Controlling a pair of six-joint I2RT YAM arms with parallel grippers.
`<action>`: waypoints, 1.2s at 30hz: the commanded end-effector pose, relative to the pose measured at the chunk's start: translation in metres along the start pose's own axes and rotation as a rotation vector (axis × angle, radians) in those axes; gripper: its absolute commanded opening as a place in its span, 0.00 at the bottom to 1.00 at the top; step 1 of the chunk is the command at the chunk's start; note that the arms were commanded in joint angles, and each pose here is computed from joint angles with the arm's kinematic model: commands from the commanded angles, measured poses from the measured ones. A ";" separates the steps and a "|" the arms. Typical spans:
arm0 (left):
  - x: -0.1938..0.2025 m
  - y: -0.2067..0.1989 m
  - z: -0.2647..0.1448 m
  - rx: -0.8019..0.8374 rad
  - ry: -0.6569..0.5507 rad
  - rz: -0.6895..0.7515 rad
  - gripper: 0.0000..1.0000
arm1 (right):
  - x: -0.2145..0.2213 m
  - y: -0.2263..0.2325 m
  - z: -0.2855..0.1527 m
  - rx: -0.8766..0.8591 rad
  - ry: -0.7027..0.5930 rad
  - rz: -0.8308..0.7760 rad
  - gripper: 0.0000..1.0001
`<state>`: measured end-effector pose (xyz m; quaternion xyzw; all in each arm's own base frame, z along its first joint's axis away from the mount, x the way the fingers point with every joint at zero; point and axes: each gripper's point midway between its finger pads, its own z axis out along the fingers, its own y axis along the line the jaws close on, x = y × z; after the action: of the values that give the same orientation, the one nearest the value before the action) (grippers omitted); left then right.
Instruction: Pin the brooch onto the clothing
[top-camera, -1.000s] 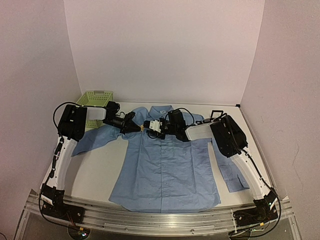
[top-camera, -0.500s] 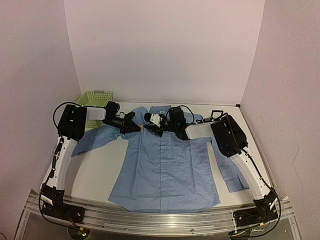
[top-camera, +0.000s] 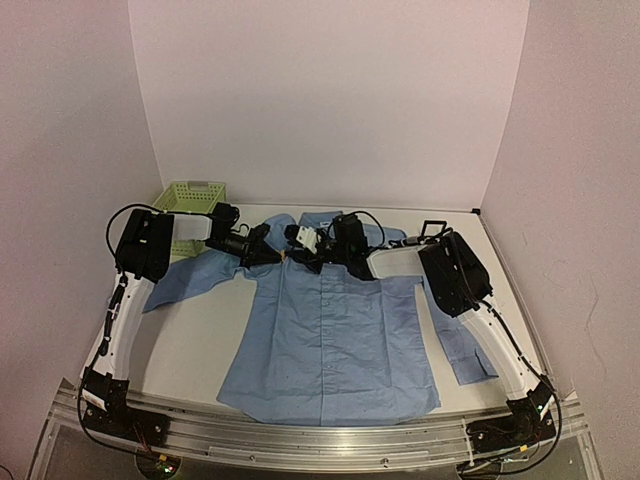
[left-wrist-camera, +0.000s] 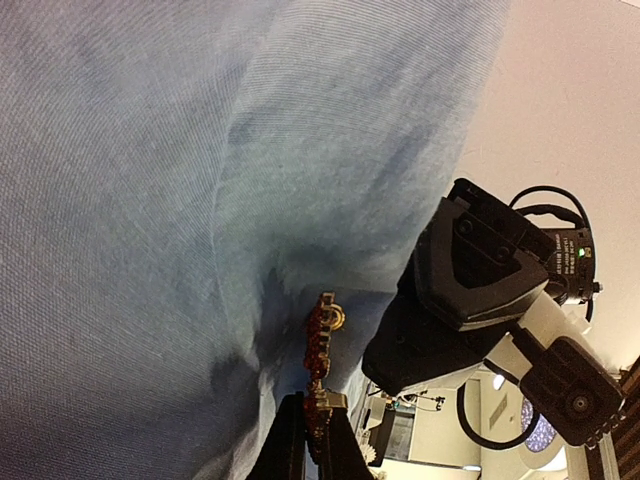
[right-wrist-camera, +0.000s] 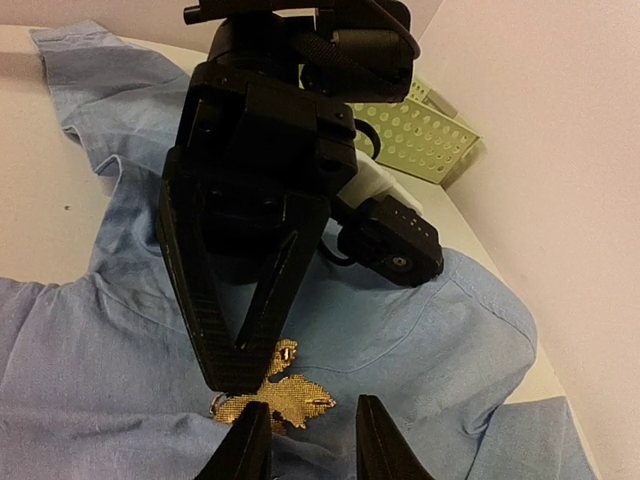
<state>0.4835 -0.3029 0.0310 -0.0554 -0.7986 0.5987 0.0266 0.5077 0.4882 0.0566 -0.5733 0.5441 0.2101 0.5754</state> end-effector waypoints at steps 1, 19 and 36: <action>0.043 0.085 0.021 -0.138 0.058 -0.283 0.00 | -0.047 -0.026 -0.001 0.029 -0.085 0.074 0.29; 0.044 0.087 0.021 -0.140 0.061 -0.280 0.00 | -0.004 -0.038 -0.026 0.061 0.124 -0.065 0.34; 0.044 0.086 0.020 -0.139 0.060 -0.282 0.00 | 0.041 -0.003 -0.009 0.031 0.249 -0.213 0.36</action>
<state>0.4833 -0.3029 0.0308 -0.0561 -0.7979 0.5996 0.0262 0.5177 0.4651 0.0360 -0.6266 0.5576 0.0923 0.5366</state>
